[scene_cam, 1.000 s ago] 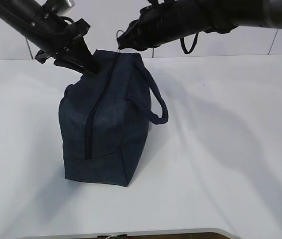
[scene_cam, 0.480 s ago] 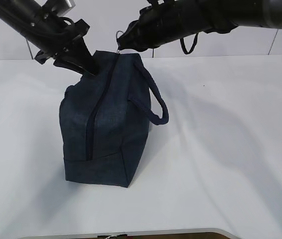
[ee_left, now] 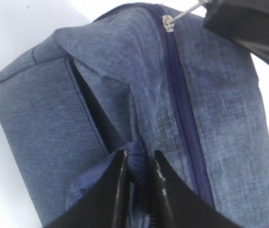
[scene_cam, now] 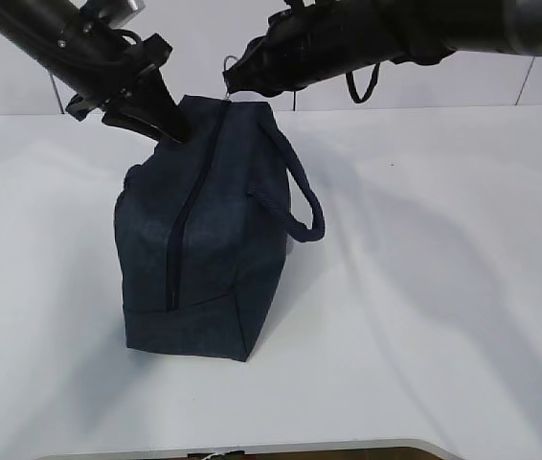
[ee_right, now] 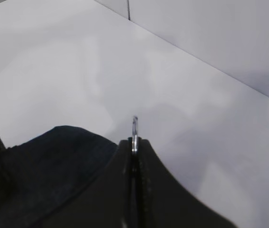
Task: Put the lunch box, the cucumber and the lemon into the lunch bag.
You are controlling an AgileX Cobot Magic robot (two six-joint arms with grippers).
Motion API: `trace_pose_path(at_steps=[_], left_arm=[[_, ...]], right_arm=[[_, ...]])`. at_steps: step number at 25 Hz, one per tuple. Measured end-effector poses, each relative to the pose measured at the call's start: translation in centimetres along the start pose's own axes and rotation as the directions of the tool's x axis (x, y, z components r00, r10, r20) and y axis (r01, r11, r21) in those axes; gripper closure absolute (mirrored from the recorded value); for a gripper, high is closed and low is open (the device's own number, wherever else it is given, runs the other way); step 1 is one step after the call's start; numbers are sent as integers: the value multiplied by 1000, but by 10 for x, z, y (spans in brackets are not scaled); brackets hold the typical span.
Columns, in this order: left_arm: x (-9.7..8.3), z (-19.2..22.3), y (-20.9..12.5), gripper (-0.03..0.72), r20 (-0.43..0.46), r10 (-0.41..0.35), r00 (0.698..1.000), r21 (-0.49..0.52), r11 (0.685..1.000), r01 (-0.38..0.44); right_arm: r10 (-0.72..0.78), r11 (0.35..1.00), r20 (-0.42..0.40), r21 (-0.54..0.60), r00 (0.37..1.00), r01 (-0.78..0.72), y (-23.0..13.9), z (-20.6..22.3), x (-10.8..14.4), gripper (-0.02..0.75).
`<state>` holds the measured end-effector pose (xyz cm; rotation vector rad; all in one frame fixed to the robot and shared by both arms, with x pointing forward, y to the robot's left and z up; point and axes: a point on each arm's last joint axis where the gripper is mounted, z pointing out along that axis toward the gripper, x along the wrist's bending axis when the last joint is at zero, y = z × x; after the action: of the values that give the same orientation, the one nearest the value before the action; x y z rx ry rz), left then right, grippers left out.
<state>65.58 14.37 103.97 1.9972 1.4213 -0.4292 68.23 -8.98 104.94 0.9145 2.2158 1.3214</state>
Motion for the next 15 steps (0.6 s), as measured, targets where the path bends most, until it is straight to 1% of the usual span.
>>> trace_pose_path(at_steps=[7, 12, 15], left_arm=[[-13, 7, -3, 629, -10, 42, 999, 25, 999, -41], [-18, 11, -4, 629, -29, 70, 997, 37, 997, -68], [-19, 12, -4, 629, -29, 71, 997, 32, 997, -70]], right_arm=[[71, 997, 44, 0, 997, -71, -10, 12, -6, 733], [146, 989, 62, -3, 987, -146, -13, 13, -13, 733], [208, 978, 73, -9, 975, -208, -15, 11, -19, 733]])
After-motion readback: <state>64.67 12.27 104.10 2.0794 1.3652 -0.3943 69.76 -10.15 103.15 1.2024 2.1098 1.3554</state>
